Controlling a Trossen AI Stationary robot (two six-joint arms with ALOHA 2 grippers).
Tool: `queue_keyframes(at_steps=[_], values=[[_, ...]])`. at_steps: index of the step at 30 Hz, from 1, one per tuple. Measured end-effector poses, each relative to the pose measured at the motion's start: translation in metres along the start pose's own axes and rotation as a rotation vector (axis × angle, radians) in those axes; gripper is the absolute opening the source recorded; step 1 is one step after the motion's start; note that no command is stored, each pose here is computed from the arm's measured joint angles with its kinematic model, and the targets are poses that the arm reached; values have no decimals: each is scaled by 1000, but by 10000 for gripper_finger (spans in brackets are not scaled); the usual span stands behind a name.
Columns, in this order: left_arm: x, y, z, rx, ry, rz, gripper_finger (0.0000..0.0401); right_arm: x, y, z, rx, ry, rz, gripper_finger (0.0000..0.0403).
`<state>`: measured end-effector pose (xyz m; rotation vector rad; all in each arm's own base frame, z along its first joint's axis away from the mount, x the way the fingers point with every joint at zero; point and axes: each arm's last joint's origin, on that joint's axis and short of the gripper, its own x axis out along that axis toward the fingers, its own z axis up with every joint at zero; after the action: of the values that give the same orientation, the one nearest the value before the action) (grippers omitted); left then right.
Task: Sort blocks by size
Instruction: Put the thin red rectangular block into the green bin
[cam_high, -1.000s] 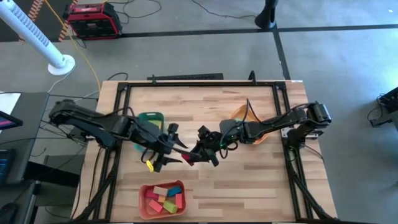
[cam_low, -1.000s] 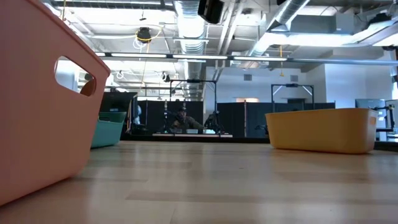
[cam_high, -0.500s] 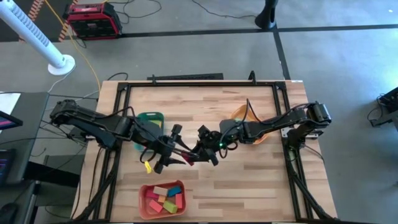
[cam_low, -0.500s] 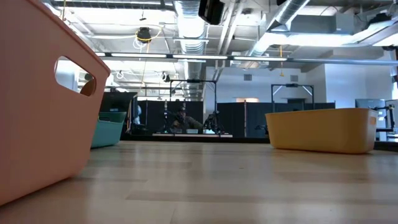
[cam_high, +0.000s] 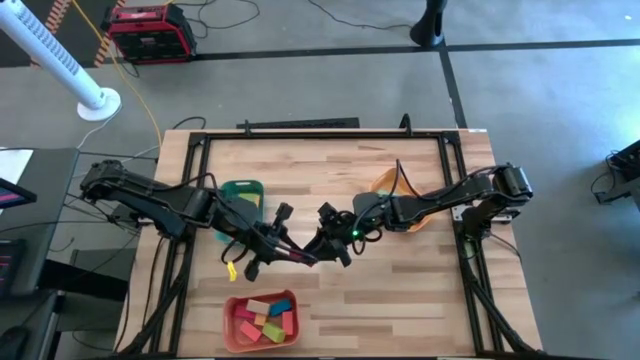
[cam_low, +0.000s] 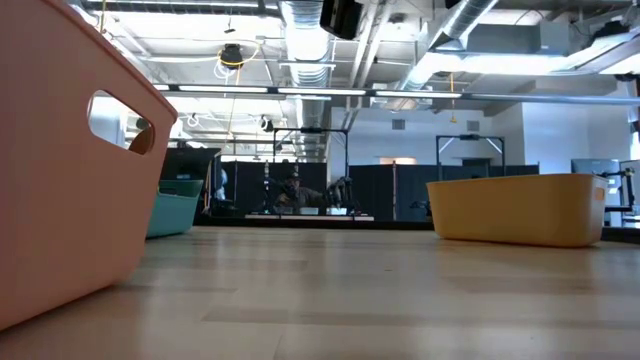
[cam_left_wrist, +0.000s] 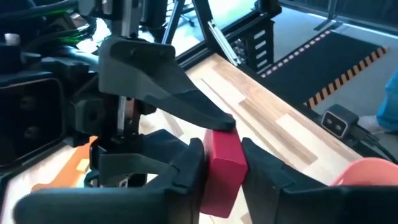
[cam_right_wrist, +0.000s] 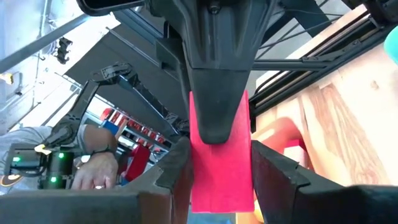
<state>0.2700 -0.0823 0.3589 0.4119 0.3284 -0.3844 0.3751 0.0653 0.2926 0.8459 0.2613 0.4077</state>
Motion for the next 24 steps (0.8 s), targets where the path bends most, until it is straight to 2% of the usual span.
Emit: queue_keyframes(at_steps=[7, 13, 18, 24], values=[[0, -1, 0, -9, -4, -22, 62, 0, 0, 0, 2, -2, 2, 171], [-2, -3, -4, -64, 36, -41, 58, 0, -1, 0, -24, -1, -7, 217], [-15, -6, -7, -96, 92, -55, 58, 0, -4, -3, -14, 29, -41, 253], [-40, -8, -16, -153, 226, -14, 57, 0, -8, -11, 0, 93, -98, 260]])
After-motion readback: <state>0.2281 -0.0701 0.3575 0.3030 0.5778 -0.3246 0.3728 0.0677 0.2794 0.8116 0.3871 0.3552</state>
